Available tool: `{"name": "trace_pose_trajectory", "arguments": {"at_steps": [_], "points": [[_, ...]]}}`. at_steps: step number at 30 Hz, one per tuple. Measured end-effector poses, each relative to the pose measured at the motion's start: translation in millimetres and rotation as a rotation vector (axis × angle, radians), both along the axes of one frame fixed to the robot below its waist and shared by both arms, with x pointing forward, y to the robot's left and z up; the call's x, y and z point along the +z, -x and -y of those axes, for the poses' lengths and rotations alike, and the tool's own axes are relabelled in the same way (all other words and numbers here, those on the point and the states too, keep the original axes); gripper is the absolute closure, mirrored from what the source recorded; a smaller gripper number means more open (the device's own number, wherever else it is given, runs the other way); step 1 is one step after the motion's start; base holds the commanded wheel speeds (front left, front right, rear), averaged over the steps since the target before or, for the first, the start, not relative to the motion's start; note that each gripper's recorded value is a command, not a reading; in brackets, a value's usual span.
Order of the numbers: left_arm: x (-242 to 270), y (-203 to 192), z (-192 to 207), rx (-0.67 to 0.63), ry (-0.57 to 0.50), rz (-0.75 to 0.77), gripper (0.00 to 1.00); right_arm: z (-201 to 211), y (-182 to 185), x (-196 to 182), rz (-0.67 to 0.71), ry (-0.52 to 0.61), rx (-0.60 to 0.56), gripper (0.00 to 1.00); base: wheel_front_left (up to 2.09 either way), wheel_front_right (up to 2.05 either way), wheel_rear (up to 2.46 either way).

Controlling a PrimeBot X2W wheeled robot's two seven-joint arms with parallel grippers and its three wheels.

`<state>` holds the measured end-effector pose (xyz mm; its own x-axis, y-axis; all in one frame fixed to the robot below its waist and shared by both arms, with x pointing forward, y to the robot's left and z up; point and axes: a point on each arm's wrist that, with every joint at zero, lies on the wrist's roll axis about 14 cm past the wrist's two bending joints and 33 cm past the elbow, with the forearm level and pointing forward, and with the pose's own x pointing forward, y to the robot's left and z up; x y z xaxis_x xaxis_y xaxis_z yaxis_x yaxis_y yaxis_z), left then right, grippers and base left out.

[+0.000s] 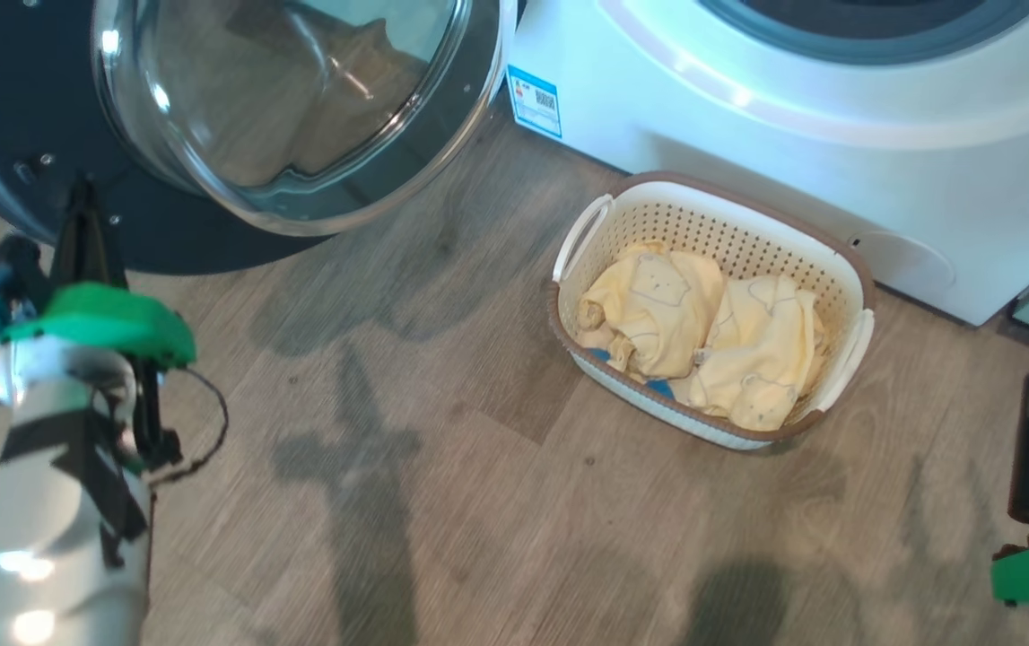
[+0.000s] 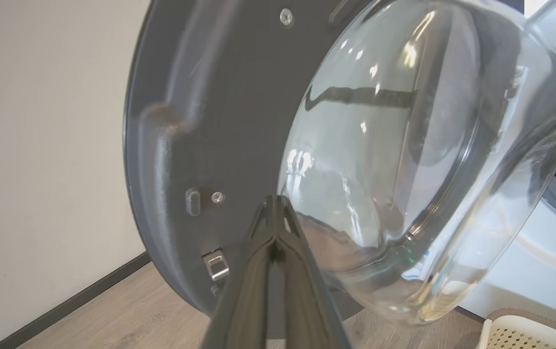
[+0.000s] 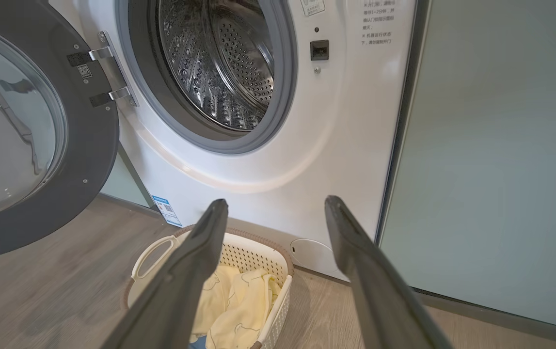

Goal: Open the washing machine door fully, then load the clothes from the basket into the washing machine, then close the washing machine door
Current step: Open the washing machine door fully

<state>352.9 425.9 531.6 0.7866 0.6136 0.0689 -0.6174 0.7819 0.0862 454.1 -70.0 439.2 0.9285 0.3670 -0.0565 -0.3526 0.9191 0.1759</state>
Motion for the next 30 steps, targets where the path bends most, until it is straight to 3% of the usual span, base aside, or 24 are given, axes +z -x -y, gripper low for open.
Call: {"name": "trace_pose_trajectory", "arguments": {"at_steps": [9, 15, 19, 21, 24, 26, 27, 28, 30], "points": [[7.7, 25.7, 50.2, -0.067, 0.011, 0.101, 1.00, 3.5, 9.1, 19.9, 0.050, -0.016, -0.021, 0.00, 0.00, 0.00, 0.00], [-0.8, 20.2, 111.2, -0.254, 0.027, 0.090, 1.00, 13.8, 22.1, 27.1, 0.064, 0.001, -0.046, 0.00, 0.00, 0.00, 0.00], [-9.2, 7.6, 146.5, -0.367, 0.064, 0.082, 0.78, 22.4, 27.1, 34.7, 0.092, 0.021, -0.066, 0.00, 0.00, 0.00, 0.00], [-11.7, 0.5, 161.3, -0.416, 0.076, 0.079, 0.61, 26.2, 30.3, 38.5, 0.101, 0.026, -0.076, 0.00, 0.00, 0.00, 0.00], [-15.2, -10.4, 185.9, -0.501, 0.092, 0.074, 0.50, 35.8, 36.2, 43.7, 0.114, 0.034, -0.103, 0.00, 0.00, 0.00, 0.00], [-17.3, -16.9, 199.1, -0.543, 0.098, 0.069, 0.31, 45.0, 40.7, 46.8, 0.120, 0.040, -0.128, 0.00, 0.00, 0.00, 0.00], [-17.6, -20.1, 205.5, -0.563, 0.101, 0.070, 0.08, 49.7, 43.2, 48.4, 0.123, 0.043, -0.141, 0.00, 0.00, 0.00, 0.00], [-17.3, -23.2, 211.6, -0.582, 0.103, 0.072, 0.00, 54.5, 45.9, 49.9, 0.126, 0.045, -0.154, 0.00, 0.00, 0.00, 0.00], [-17.4, -29.2, 222.8, -0.617, 0.109, 0.071, 0.00, 63.3, 53.1, 50.6, 0.124, 0.051, -0.177, 0.00, 0.00, 0.00, 0.00]]}}
